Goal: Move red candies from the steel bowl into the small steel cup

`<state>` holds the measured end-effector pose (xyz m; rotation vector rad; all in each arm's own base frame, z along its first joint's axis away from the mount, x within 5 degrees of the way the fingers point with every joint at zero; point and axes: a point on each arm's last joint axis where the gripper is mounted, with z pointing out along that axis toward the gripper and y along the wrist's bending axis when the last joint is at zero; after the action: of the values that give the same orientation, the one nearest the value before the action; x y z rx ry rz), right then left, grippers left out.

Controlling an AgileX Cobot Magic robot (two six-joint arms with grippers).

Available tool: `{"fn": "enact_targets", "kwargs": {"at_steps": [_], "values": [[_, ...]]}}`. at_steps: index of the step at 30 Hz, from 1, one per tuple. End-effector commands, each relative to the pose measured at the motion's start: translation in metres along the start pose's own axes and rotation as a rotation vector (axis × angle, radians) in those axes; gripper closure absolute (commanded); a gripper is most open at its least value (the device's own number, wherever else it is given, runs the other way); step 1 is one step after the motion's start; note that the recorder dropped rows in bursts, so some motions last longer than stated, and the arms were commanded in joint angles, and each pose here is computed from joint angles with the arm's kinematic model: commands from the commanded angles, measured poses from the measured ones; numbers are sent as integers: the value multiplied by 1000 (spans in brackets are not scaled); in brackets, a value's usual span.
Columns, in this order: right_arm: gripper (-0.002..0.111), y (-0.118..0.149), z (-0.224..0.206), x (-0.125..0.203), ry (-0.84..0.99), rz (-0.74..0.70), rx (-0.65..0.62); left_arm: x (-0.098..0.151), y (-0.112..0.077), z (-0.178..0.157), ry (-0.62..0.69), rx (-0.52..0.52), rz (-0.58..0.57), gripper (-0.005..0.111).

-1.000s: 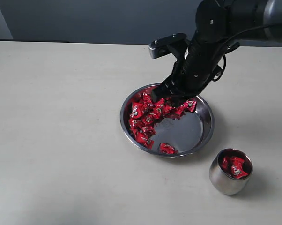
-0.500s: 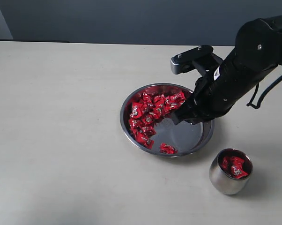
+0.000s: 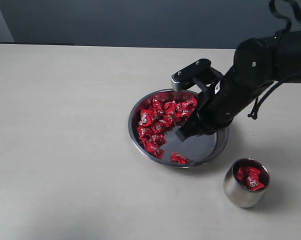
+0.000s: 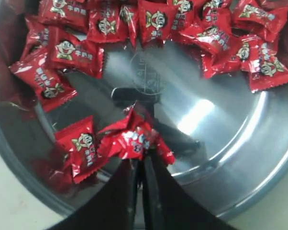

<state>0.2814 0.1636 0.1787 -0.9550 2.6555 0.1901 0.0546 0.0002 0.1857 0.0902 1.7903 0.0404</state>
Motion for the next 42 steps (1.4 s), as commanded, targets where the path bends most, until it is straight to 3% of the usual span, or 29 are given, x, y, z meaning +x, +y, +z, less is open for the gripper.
{"fn": "enact_targets", "kwargs": {"at_steps": [1,3,13,19,38,42], "values": [[86,-3,17,1,9,18,5,-1,0,0,-11,8,-2,106],[80,-4,21,1,15,19,5,-1,0,0,-11,8,-2,106],[81,-5,15,-14,9,34,1,-1,0,0,-11,8,-2,106],[66,-7,19,-20,47,26,-6,-1,0,0,-11,8,-2,106],[66,-9,60,-15,158,34,-26,-1,0,0,-11,8,-2,106],[74,-9,65,-14,169,35,-28,-1,0,0,-11,8,-2,106]]}}
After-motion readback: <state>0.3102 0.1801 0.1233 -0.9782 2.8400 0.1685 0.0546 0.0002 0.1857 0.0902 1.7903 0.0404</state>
